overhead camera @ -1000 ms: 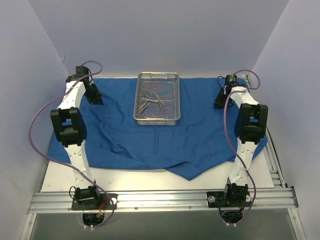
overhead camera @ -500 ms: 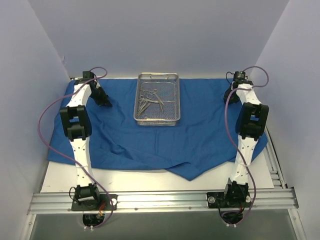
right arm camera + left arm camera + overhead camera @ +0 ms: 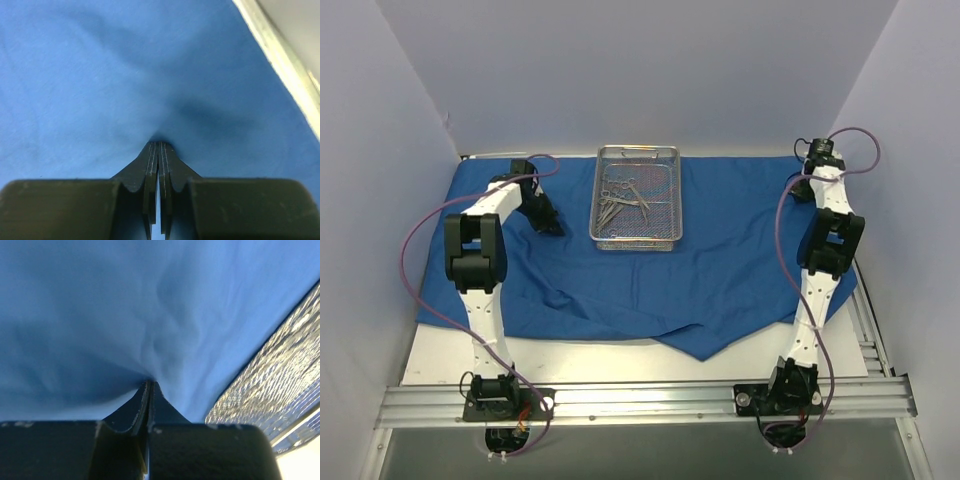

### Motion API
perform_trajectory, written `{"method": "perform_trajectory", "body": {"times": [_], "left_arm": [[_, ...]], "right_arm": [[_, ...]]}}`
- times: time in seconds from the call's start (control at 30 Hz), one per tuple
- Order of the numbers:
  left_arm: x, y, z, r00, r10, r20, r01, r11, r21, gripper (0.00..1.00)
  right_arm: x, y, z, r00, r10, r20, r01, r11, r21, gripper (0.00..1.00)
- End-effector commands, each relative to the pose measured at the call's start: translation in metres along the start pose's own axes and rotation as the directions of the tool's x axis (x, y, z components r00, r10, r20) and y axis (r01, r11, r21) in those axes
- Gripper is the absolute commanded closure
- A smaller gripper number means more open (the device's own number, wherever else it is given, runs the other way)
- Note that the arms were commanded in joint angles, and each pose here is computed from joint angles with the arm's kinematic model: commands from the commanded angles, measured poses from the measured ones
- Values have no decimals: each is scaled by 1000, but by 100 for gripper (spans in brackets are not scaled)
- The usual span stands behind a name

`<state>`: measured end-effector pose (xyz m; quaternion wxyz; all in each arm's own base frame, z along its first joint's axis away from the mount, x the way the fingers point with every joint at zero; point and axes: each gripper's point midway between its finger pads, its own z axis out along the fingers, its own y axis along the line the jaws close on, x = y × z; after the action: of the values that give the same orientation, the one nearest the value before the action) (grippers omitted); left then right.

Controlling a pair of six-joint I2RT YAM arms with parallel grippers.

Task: Open and lay out the surgical kit
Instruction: Smooth out the surgical kit at the center of the board.

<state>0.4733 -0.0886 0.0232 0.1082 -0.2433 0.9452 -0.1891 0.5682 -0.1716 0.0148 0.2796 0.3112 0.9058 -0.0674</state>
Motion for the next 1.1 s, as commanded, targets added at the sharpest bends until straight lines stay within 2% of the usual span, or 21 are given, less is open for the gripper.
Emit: {"method": "perform_trajectory", "body": {"times": [0.0,0.1,0.23,0.27,0.3,0.37,0.4,0.43,0.5,0.53,0.67,0.73,0.87,1.07], "left_arm": [[-22,-26,-38,986,40,159,-52,996,71,98],[-26,-29,-47,984,57,170,-68,996,59,98],[-35,-34,-51,981,69,183,-81,995,57,98],[-37,-36,-50,980,80,182,-91,994,57,98],[-37,-33,-40,984,78,161,-86,995,45,98],[-42,-39,-35,986,73,147,-83,995,60,98],[-38,-32,-21,993,61,106,-66,997,42,98],[-43,-37,-20,992,65,109,-71,996,52,98],[-39,-36,-8,995,59,78,-63,997,47,98],[-41,-37,-6,995,62,82,-66,997,50,98],[-42,-36,5,996,48,74,-51,998,43,98],[-32,-22,20,1000,24,12,-24,1000,-8,98],[-21,-22,35,998,-22,-56,21,1000,-22,98],[-14,-42,45,994,-70,-85,74,996,43,98]], "right_arm": [[47,-50,19,985,-62,-163,81,990,114,100],[29,-21,-4,992,-32,-122,32,999,-2,100],[6,16,-60,999,-7,-53,1,993,-117,100],[9,23,-69,998,-3,-58,-5,990,-140,100],[32,31,-73,993,-11,-114,-9,985,-172,100],[37,43,-96,993,36,-113,-61,971,-231,100],[49,48,-102,989,46,-141,-82,963,-255,100],[76,51,-110,978,46,-205,-105,952,-287,100],[88,62,-124,976,50,-211,-118,939,-322,100],[107,62,-122,969,36,-243,-115,940,-322,100],[135,56,-122,964,-6,-265,-77,951,-300,100],[145,45,-109,955,-1,-296,-80,962,-262,100],[143,18,-84,961,-7,-275,-31,990,-134,100],[143,-13,-40,953,-2,-304,7,1000,15,100]]}}
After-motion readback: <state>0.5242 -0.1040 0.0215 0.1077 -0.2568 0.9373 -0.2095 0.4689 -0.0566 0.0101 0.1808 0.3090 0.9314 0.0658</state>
